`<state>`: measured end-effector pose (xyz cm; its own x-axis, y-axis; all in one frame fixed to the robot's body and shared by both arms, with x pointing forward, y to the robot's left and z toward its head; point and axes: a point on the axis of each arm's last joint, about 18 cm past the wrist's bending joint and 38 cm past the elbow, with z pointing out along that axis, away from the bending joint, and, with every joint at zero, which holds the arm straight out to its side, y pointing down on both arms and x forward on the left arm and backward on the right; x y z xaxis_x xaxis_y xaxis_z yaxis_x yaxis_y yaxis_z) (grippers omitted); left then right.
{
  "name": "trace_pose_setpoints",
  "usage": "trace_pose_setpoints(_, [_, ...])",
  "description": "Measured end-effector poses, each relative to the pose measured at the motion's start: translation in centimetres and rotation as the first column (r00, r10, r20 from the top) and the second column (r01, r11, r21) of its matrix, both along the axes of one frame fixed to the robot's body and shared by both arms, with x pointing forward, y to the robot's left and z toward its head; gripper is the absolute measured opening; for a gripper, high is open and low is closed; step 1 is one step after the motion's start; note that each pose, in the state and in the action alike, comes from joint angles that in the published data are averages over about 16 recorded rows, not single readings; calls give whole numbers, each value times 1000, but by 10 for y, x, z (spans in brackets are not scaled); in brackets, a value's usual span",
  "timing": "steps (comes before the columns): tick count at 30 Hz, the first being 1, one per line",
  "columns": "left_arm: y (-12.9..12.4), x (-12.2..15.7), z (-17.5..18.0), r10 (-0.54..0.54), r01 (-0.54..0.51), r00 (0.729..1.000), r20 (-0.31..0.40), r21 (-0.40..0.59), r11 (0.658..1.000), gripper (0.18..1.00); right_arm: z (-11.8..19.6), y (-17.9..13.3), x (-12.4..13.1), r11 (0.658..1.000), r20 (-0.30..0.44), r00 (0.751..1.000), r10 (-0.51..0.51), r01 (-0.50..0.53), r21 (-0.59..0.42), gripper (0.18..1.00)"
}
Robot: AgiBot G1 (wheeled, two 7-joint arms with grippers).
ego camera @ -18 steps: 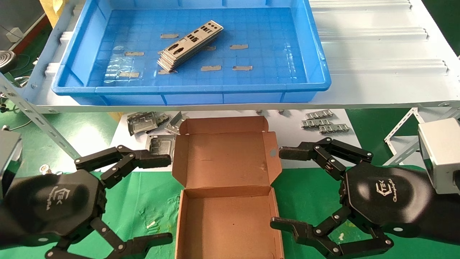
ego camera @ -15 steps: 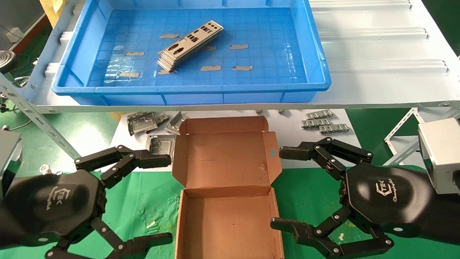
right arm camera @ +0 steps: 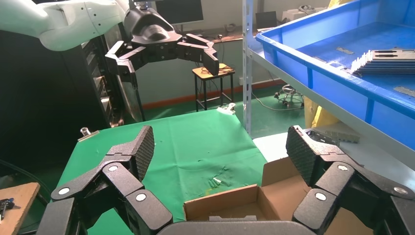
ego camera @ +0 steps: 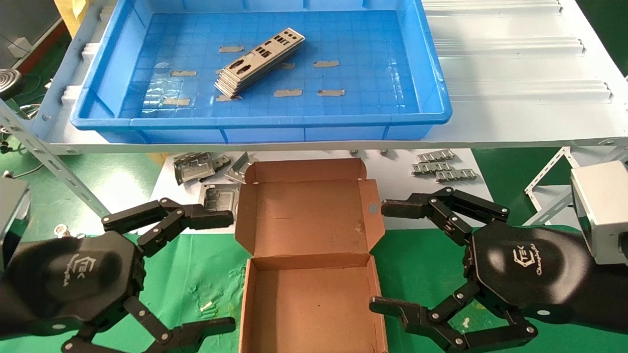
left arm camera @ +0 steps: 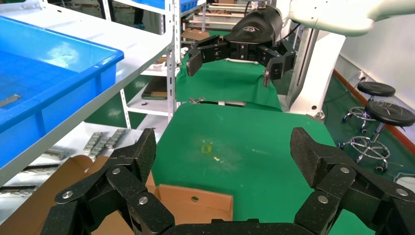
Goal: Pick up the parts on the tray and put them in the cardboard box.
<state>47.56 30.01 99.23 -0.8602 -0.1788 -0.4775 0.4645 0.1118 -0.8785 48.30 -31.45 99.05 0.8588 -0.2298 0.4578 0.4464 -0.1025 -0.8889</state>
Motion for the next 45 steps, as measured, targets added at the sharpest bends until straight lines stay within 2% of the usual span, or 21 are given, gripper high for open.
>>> trace_pose_setpoints(45, [0, 0, 0, 0, 0, 1000, 0, 0, 1000, 1001, 0, 0, 0, 1000, 0, 1000, 0, 0, 0, 1000])
